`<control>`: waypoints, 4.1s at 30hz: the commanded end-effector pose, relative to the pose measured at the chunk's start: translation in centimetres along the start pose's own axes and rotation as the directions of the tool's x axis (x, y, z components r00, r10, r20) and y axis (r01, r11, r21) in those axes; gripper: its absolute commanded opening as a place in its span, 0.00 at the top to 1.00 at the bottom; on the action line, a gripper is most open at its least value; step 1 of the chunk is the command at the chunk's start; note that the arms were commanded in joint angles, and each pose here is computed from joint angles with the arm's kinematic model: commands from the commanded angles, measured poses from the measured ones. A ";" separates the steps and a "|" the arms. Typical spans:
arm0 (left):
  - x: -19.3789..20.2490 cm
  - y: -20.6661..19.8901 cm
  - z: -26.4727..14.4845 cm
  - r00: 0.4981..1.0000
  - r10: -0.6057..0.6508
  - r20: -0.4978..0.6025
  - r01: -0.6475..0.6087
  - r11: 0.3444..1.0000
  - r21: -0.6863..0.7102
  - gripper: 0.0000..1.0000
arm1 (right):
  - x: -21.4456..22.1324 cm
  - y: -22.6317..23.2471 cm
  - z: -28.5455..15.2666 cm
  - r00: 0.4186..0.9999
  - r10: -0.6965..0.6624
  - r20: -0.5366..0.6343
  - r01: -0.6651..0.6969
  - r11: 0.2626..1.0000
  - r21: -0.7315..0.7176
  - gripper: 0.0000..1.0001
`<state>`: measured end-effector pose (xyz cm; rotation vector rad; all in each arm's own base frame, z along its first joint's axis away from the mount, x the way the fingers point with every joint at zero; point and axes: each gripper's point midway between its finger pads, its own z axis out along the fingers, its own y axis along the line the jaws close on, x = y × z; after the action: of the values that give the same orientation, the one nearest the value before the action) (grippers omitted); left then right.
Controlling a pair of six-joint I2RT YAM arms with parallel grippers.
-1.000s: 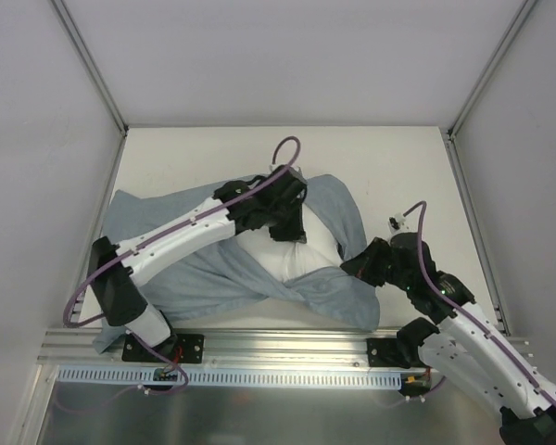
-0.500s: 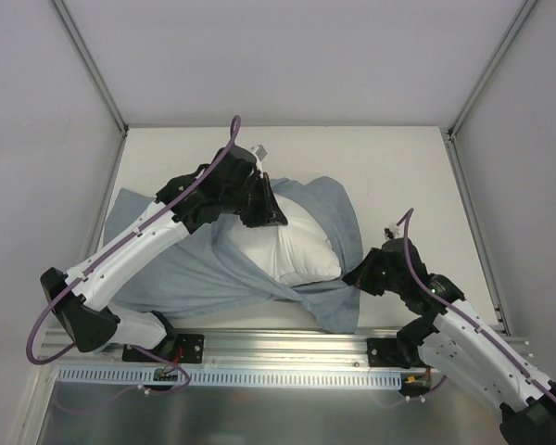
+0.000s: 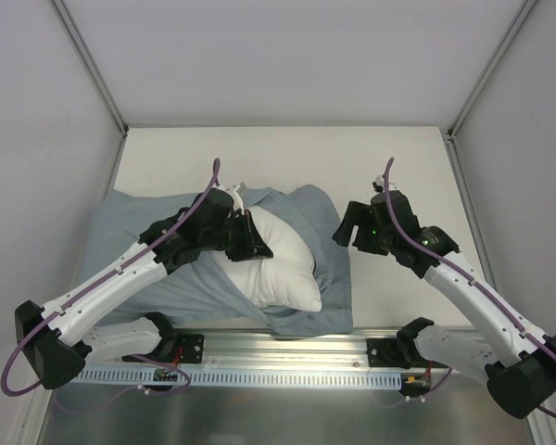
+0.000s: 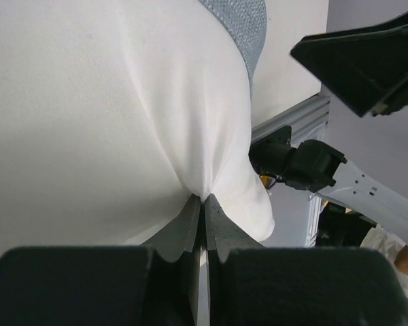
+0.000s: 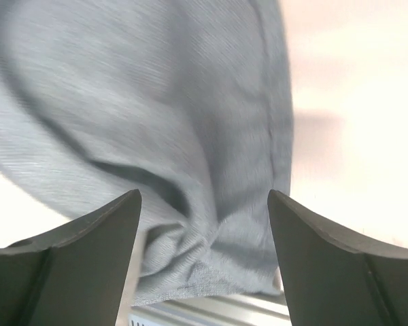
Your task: Remove the pillowcase from the pillow
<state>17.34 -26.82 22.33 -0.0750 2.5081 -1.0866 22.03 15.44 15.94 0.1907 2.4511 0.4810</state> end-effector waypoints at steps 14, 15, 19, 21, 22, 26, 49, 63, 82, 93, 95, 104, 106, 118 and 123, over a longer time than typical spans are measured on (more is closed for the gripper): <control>1.6 -0.4 -0.1 1.000 0.016 -0.024 -0.014 0.998 0.061 1.00 | -2.8 8.2 3.6 0.919 -0.392 -0.032 0.390 0.919 -0.053 0.36; 1.7 -0.3 -0.2 1.000 0.015 -0.024 -0.013 0.998 0.061 1.00 | -3.2 7.4 4.2 0.937 -0.344 -0.052 0.345 0.939 0.003 0.44; 2.7 0.1 -1.1 1.000 -0.008 -0.024 0.010 0.996 0.085 1.00 | -5.7 5.2 7.2 0.981 -0.181 -0.075 0.184 0.982 0.047 0.95; 3.5 0.6 -1.4 0.999 -0.010 -0.035 0.013 0.996 0.091 1.00 | -6.1 4.8 9.0 0.984 -0.146 -0.098 0.152 0.987 0.054 0.99; 3.7 0.3 -2.1 1.000 -0.009 -0.027 0.012 0.993 0.114 1.00 | -7.5 5.3 9.3 0.988 -0.126 -0.086 0.130 0.991 0.035 0.99; 4.6 0.1 -3.3 1.000 -0.003 -0.029 0.007 0.988 0.156 1.00 | -10.6 5.1 12.1 0.994 -0.084 -0.075 0.089 0.994 0.068 0.99; 6.8 0.3 -4.4 0.996 0.074 -0.051 -0.062 0.976 0.210 1.00 | -11.1 3.2 19.6 0.972 0.050 -0.230 -0.039 0.998 0.054 0.99; 3.1 -4.5 -1.5 0.985 0.169 -0.031 -0.158 0.963 0.217 1.00 | -3.9 -0.3 7.7 0.977 0.088 -0.192 -0.102 0.993 -0.064 0.25; 4.2 -4.9 -0.1 0.979 0.189 -0.078 -0.162 0.949 0.270 1.00 | -1.6 5.8 -0.9 0.985 0.102 -0.142 -0.150 0.913 -0.379 0.04; 5.3 -6.6 1.0 0.971 0.206 -0.118 -0.162 0.939 0.302 1.00 | 6.2 9.3 1.8 0.955 0.087 -0.284 -0.195 0.905 -0.378 0.09; 5.5 -6.7 1.2 0.969 0.209 -0.130 -0.162 0.939 0.303 1.00 | 5.0 9.8 1.2 0.969 0.073 -0.234 -0.166 0.898 -0.407 0.44; 1.6 -10.5 -3.5 0.955 0.293 0.033 -0.288 0.901 0.324 0.08 | -1.0 5.6 -2.6 1.000 0.028 0.009 -0.025 0.965 -0.263 0.99; -0.1 -10.2 -5.4 0.953 0.282 0.111 -0.303 0.911 0.280 0.09 | 0.0 4.3 -2.6 1.000 0.019 0.002 -0.018 0.973 -0.230 0.99; -6.5 -3.5 0.4 0.950 0.298 0.094 -0.264 0.927 -0.266 0.08 | 1.9 1.4 -4.8 1.000 0.006 0.029 0.000 0.981 -0.194 0.99; -6.2 -3.4 6.4 0.945 0.323 -0.049 -0.321 0.889 -0.326 0.07 | 2.3 1.0 -4.9 0.999 -0.029 0.022 0.033 0.981 -0.192 0.99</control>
<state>24.66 -31.58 22.86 0.1643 2.5387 -0.6048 16.89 16.27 17.93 0.1007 2.4093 0.7373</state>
